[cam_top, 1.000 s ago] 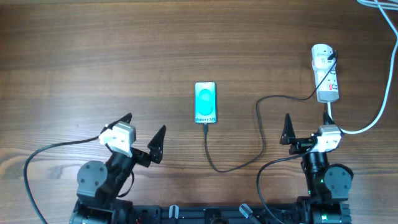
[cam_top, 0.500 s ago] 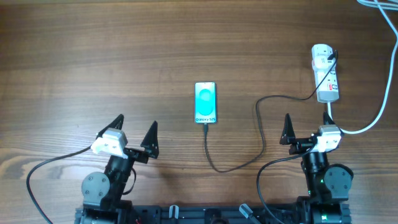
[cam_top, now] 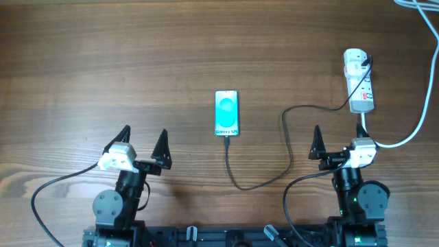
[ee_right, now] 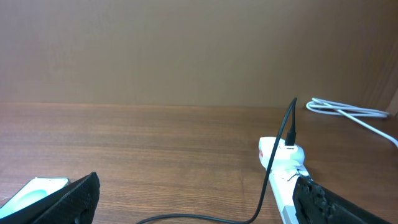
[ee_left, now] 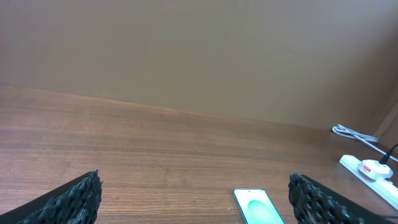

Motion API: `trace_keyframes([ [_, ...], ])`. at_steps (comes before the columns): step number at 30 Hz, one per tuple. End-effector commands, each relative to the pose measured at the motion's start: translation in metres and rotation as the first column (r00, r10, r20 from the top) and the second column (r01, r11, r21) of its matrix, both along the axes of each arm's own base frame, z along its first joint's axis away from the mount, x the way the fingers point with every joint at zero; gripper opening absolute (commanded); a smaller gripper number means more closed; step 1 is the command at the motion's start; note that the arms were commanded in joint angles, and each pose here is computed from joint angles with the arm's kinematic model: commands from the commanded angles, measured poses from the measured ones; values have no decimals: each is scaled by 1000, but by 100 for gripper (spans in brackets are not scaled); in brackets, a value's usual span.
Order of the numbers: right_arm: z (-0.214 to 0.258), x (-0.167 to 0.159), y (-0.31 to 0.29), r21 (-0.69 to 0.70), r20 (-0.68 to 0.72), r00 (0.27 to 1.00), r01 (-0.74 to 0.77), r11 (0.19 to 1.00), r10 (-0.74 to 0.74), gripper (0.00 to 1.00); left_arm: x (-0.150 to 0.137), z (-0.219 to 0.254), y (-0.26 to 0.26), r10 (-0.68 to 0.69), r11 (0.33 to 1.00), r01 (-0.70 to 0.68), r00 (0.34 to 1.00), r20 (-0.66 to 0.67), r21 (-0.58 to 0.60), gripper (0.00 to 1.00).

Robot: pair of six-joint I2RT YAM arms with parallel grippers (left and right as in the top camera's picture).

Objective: Plug charger to phone and switch on socket

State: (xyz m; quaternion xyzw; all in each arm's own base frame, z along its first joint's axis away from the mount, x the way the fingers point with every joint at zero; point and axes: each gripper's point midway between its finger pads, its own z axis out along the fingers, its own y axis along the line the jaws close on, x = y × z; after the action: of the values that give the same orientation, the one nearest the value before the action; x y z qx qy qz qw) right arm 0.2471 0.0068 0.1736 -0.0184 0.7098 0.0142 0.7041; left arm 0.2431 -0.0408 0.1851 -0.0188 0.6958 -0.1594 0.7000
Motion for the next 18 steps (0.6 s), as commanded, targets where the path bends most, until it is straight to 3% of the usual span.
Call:
trace_keyframes([
  [1,2,0,0,-17,11,1000,0,1000,0,100,1,-5,7,35,999,-35,999,-9,-1,100],
  [5,2,0,0,-18,11,1000,0,1000,0,100,2,-27,14,66,997,-63,993,-93,40,100],
  [18,2,0,0,-17,11,1000,0,1000,0,100,2,-28,22,110,982,-97,991,-74,164,100],
])
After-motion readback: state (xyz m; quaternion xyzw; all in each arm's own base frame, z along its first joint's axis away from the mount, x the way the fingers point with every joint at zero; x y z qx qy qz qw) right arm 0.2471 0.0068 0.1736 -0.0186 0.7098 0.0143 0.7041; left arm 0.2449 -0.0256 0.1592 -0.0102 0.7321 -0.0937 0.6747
